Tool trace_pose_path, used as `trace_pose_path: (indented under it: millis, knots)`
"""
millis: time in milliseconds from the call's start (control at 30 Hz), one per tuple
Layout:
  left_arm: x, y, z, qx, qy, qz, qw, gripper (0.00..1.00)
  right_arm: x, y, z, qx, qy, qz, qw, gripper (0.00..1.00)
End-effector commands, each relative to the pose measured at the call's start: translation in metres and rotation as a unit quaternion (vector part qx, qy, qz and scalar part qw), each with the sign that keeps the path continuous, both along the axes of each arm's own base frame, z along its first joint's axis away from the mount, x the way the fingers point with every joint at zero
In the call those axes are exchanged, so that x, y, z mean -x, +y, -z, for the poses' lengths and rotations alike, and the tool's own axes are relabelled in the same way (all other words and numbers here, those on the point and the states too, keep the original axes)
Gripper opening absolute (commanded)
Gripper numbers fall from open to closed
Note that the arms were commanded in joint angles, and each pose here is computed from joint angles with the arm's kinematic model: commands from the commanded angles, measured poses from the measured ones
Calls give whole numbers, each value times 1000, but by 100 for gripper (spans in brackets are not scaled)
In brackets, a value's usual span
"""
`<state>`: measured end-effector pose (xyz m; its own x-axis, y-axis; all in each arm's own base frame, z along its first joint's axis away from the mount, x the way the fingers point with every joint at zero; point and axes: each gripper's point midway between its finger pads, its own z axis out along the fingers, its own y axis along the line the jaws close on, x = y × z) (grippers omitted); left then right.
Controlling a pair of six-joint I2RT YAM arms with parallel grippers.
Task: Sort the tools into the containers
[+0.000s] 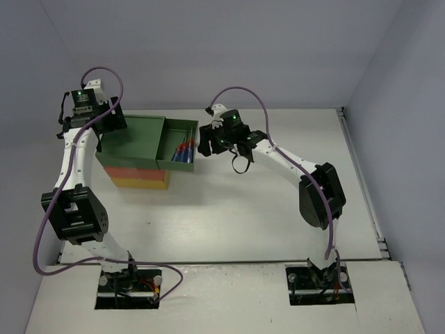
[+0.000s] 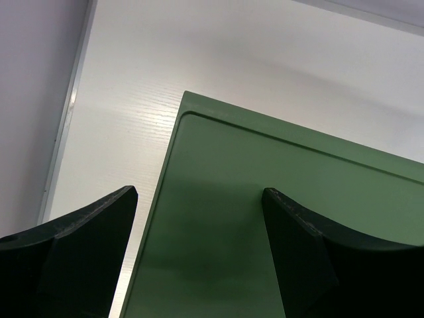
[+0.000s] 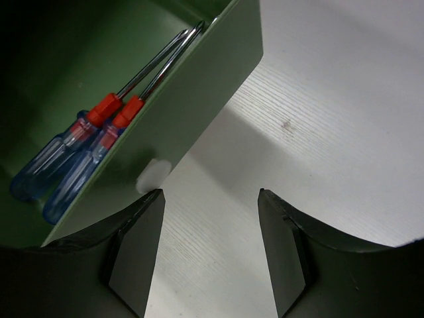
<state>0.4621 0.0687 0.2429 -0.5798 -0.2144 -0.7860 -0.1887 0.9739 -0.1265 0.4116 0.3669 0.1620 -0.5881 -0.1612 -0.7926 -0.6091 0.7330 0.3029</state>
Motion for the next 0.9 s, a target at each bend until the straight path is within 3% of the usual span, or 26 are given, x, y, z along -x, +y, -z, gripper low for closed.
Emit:
trace_pose_path:
  millis: [0, 867]
  knots:
    - [0, -14, -3, 18, -12, 20, 1000, 74, -3, 44, -47, -50, -51, -27, 997, 56]
    - [0, -21, -5, 64, -21, 25, 997, 74, -2, 148, -86, -147, -48, -63, 986, 59]
